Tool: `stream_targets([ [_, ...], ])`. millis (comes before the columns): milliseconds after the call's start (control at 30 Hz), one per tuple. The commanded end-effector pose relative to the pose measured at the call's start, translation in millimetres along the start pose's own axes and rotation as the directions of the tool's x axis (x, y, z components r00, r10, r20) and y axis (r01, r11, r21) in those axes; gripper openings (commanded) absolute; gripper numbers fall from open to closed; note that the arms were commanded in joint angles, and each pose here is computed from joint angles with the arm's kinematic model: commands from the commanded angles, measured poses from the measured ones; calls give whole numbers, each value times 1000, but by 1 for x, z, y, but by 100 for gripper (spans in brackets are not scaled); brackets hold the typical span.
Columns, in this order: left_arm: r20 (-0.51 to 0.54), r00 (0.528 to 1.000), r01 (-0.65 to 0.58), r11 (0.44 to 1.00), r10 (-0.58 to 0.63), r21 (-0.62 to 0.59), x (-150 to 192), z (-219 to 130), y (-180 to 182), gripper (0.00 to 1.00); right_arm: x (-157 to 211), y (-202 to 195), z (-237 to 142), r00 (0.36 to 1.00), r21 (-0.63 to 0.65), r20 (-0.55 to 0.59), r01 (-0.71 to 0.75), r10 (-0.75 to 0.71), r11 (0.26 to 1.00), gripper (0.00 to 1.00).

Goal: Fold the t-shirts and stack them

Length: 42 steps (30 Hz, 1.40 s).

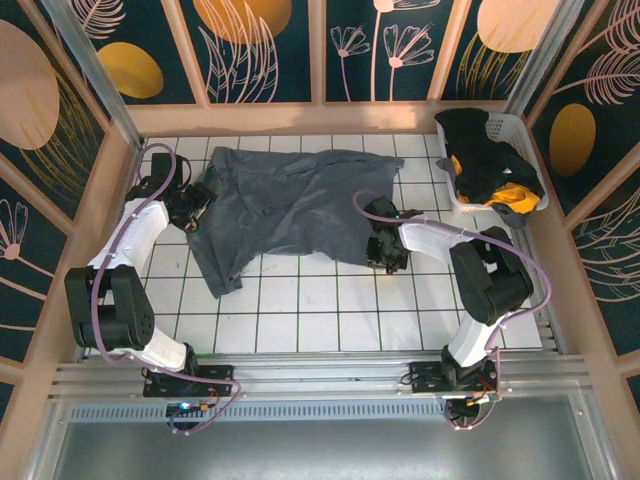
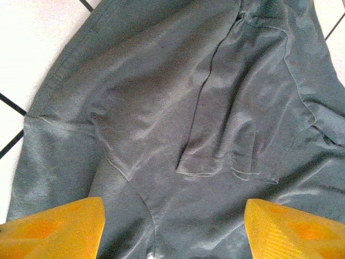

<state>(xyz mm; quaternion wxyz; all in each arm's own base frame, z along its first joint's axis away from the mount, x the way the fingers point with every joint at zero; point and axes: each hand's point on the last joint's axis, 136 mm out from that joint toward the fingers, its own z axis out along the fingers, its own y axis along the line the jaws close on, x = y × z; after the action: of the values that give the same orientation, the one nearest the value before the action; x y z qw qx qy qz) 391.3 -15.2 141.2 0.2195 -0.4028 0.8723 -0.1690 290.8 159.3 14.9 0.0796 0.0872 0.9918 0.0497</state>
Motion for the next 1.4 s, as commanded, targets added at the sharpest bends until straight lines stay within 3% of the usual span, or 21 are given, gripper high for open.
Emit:
stream_targets([
  [0, 1, 1000, -1, 1000, 1, 21, 1, -13, -7, 69, -14, -3, 9, 999, 9, 20, -32, 32, 999, 12],
  [100, 10, 1000, 0, 1000, 0, 16, 0, -16, -6, 69, -23, -11, -1, 997, 5, 48, -65, 65, 998, 0],
  [300, 31, 1000, 7, 999, -5, -44, 2, -19, 11, 69, -39, -65, -30, 974, 130, 153, -187, 167, 974, 0],
  [500, 17, 1000, -3, 989, 5, -148, 14, -5, 44, 70, -49, -121, -44, 942, 178, 200, -307, 271, 935, 0],
  [733, -47, 999, -27, 975, 17, -221, 32, 23, 73, 64, -64, -113, -39, 947, 127, 178, -292, 268, 948, 0],
  [867, -119, 993, -42, 989, 25, -142, 48, 42, 67, 60, -64, -111, -37, 949, 119, 170, -288, 267, 950, 0],
  [1000, -208, 977, -84, 981, 46, -175, 70, 60, 82, 58, -66, -109, -37, 950, 110, 168, -283, 263, 953, 0],
  [1133, -222, 973, -104, 978, 63, -179, 75, 72, 84, 55, -68, -106, -37, 950, 98, 168, -281, 262, 955, 0],
  [1233, -229, 971, -109, 977, 66, -181, 77, 82, 86, 49, -69, -105, -38, 950, 89, 168, -281, 264, 956, 0],
  [1367, -237, 969, -104, 982, 65, -158, 78, 93, 81, 21, -69, -101, -39, 949, 63, 171, -280, 266, 958, 0],
])
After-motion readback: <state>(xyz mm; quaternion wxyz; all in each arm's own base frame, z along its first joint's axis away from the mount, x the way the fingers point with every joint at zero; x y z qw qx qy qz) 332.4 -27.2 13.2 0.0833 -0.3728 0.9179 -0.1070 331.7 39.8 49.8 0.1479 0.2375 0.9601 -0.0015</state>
